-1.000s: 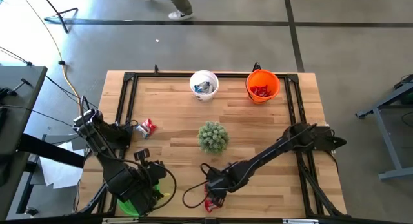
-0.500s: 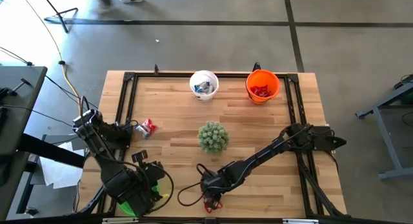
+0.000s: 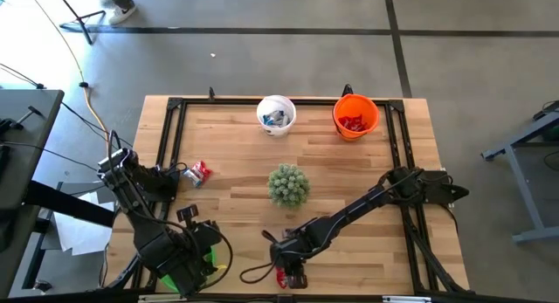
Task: Sort candy
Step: Put the red candy into the orange bucket
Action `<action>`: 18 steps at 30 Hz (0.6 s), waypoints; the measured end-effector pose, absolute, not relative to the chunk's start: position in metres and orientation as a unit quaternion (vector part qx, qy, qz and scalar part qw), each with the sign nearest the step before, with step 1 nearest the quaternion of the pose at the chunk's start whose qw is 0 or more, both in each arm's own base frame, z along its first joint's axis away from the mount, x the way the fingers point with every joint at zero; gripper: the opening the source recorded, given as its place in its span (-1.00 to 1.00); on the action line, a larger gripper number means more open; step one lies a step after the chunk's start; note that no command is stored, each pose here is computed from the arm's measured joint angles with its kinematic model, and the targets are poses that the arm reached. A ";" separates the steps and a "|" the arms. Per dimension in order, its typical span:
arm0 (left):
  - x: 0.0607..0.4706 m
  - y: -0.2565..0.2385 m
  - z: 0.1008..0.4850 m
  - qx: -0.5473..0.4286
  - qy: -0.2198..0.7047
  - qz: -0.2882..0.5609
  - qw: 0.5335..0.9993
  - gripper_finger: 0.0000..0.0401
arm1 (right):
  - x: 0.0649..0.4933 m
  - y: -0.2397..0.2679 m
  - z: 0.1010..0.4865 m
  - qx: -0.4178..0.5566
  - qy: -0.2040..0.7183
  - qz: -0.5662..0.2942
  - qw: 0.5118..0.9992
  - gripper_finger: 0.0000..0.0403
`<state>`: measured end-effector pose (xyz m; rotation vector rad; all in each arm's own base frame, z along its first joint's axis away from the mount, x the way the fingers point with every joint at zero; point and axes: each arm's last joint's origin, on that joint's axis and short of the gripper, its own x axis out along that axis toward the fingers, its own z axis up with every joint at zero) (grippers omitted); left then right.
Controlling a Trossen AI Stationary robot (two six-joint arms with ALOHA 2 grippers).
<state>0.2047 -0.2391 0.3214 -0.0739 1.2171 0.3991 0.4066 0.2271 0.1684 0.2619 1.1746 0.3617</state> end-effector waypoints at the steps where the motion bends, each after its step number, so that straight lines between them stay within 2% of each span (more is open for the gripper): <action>1: 0.205 -0.239 0.321 -0.036 0.568 0.187 0.801 -0.69 | 0.407 0.227 0.169 0.106 0.542 0.178 0.814 -0.26; 11: 0.204 -0.240 0.321 -0.066 0.577 0.193 0.791 -0.69 | 0.409 0.223 0.168 0.007 0.515 0.178 0.839 -0.26; 18: 0.205 -0.242 0.321 -0.087 0.577 0.194 0.788 -0.69 | 0.412 0.226 0.145 0.008 0.538 0.186 0.822 -0.26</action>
